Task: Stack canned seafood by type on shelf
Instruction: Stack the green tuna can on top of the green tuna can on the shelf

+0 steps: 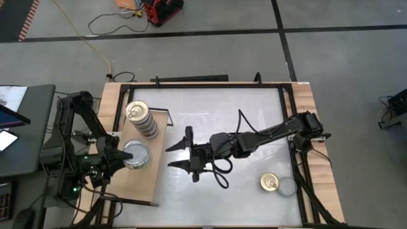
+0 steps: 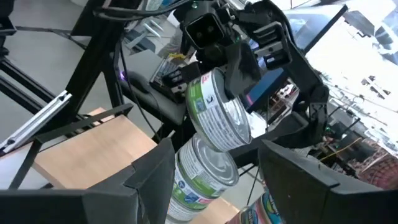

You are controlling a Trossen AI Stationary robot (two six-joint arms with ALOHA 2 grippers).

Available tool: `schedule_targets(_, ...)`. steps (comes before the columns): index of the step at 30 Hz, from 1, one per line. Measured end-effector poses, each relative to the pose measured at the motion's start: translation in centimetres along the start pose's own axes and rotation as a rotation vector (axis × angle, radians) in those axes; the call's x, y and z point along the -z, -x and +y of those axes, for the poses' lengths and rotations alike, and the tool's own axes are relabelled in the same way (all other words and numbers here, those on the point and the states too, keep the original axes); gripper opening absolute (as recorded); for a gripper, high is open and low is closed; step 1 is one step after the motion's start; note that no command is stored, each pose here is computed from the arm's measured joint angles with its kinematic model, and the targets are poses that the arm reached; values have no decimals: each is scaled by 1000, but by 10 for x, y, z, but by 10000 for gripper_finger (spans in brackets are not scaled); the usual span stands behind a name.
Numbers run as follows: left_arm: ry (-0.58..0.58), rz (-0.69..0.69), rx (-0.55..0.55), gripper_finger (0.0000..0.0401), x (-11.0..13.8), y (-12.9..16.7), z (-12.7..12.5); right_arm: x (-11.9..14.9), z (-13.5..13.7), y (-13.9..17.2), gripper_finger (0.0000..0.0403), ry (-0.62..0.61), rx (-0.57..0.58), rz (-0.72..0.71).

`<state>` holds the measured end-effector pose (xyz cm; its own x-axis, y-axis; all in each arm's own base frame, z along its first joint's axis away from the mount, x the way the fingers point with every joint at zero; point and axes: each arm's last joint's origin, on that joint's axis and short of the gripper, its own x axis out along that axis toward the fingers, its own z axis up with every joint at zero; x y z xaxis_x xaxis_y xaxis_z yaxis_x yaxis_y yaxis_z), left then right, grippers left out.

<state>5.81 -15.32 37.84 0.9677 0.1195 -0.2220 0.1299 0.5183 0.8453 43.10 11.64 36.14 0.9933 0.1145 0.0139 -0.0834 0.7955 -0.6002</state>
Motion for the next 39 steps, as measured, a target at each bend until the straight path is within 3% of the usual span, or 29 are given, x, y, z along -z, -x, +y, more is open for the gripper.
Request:
schedule_targets(16,-39,50,94,138,9,0,1,7,5,0,265,-119,-51,76)
schedule_targets(26,-77,32,112,138,20,3,15,-6,19,23,265,-212,-187,209)
schedule_targets(39,-90,16,259,138,39,8,32,-7,41,34,265,-327,-282,339)
